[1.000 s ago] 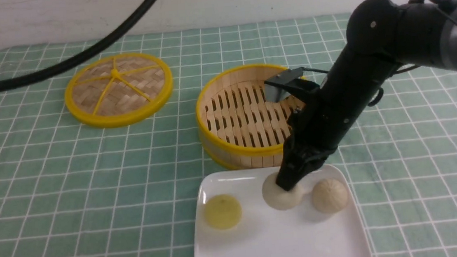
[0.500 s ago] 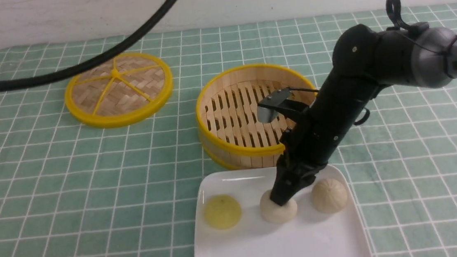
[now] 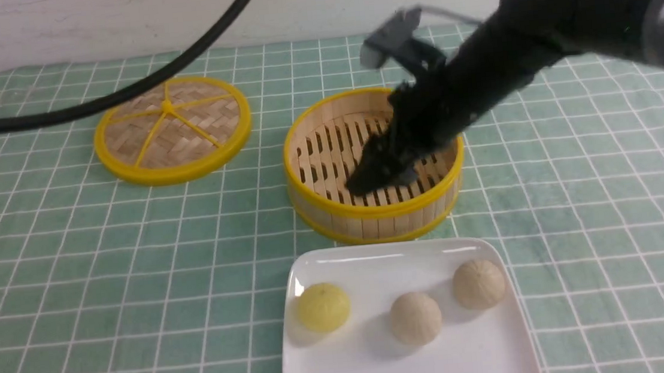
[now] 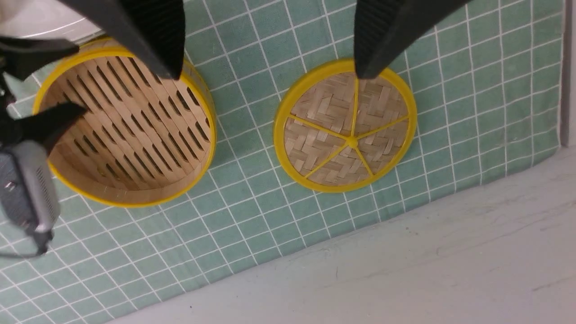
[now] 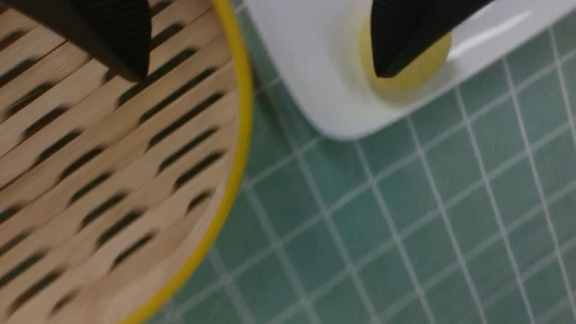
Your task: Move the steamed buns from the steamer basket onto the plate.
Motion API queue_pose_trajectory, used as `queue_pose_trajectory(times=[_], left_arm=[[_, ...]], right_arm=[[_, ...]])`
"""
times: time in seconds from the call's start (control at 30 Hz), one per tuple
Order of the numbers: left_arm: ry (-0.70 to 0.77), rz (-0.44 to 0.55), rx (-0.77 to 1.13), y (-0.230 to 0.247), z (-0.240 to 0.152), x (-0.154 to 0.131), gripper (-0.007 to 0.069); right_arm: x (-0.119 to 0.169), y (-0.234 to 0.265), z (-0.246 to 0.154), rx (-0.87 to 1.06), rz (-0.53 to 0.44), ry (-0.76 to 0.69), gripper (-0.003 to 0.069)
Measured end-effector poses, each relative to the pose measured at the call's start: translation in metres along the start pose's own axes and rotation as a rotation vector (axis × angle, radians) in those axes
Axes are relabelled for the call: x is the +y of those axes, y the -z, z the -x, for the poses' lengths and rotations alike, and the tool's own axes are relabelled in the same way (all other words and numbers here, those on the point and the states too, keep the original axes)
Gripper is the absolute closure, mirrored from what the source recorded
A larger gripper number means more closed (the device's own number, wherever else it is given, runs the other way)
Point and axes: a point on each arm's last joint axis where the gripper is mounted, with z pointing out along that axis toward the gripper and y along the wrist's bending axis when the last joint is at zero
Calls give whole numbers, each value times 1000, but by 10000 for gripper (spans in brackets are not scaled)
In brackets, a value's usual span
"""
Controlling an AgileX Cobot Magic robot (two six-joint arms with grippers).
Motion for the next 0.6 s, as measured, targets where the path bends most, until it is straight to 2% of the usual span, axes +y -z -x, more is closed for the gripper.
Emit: queue_pose_trajectory(times=[0.03, 0.17, 0.27, 0.43, 0.53, 0.6], left_arm=[[-1, 2, 0, 0, 0, 0, 121], [-3, 7, 0, 0, 0, 1, 121], [-4, 10, 0, 0, 0, 1, 121], [-2, 6, 0, 0, 0, 1, 121], [-2, 5, 0, 0, 0, 0, 121], [-1, 2, 0, 0, 0, 0, 121]], right_arm=[[2, 6, 4, -18, -9, 9, 49], [25, 93, 56, -286, -193, 138, 87], [43, 143, 68, -389, -299, 191, 89], [81, 225, 61, -428, -421, 180, 89], [90, 247, 52, -402, -473, 140, 89], [102, 275, 38, -375, -544, 92, 90]])
